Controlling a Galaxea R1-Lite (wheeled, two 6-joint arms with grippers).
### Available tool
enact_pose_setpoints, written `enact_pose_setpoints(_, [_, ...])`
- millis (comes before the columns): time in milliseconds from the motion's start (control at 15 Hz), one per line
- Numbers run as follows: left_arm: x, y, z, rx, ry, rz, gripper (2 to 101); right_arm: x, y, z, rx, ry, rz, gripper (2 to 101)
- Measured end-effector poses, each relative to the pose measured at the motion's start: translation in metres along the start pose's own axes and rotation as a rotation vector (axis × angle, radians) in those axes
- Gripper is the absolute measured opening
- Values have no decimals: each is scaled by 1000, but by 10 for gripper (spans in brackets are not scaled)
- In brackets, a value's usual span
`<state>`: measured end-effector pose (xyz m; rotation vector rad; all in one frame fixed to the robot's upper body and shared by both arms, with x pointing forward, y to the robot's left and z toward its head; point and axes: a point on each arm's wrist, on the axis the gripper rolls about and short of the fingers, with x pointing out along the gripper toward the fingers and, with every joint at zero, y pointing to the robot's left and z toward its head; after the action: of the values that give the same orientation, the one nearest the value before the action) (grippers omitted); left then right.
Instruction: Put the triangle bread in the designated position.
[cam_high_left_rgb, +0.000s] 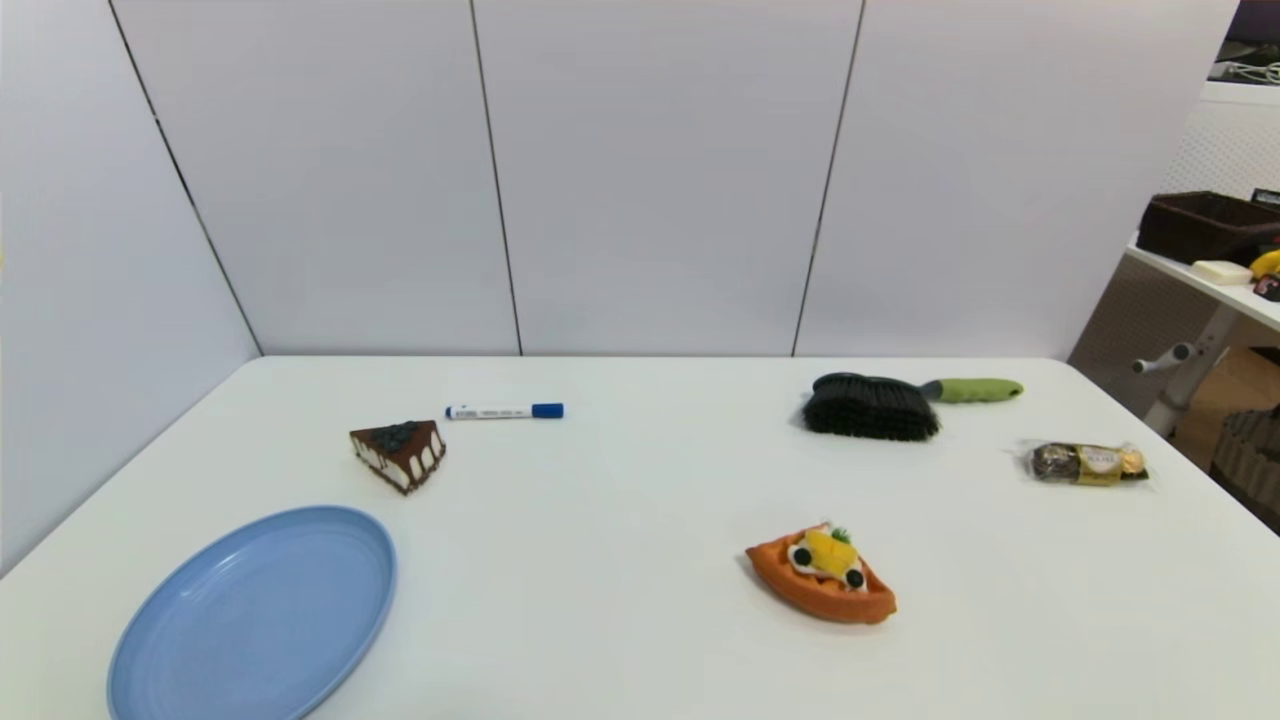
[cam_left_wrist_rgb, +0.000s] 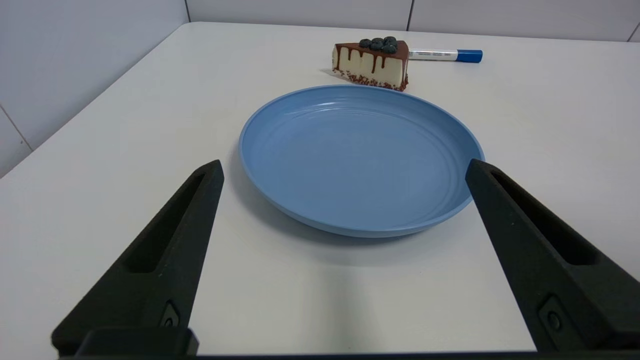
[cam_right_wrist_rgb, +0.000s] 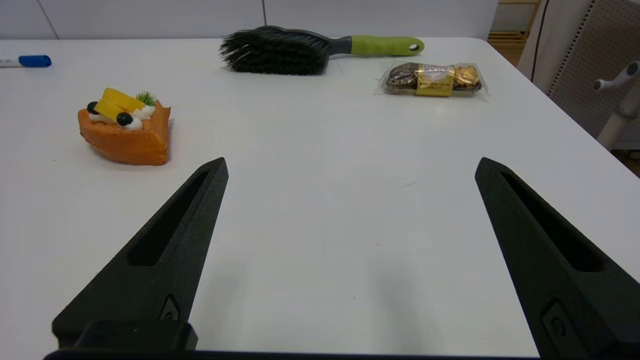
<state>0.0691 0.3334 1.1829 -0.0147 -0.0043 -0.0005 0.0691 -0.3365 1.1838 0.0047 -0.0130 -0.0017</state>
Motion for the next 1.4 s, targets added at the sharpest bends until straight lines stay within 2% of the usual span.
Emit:
enact_pose_setpoints(733, [2,0,2,-11,26,2,979,0,0,0,0,0,0,980])
enact_pose_setpoints(867, [7,-1,21,7,39,-34,979,0,0,0,0,0,0,980])
enact_pose_setpoints(1000, [19,-2,54,70,66,-120,979,0,0,0,0,0,0,980])
enact_pose_setpoints(1200, [57,-11,114,226,98,-305,979,0,0,0,0,0,0,980])
enact_pose_setpoints(1400, [117,-47,161,363,128,-544,979,0,0,0,0,0,0,980])
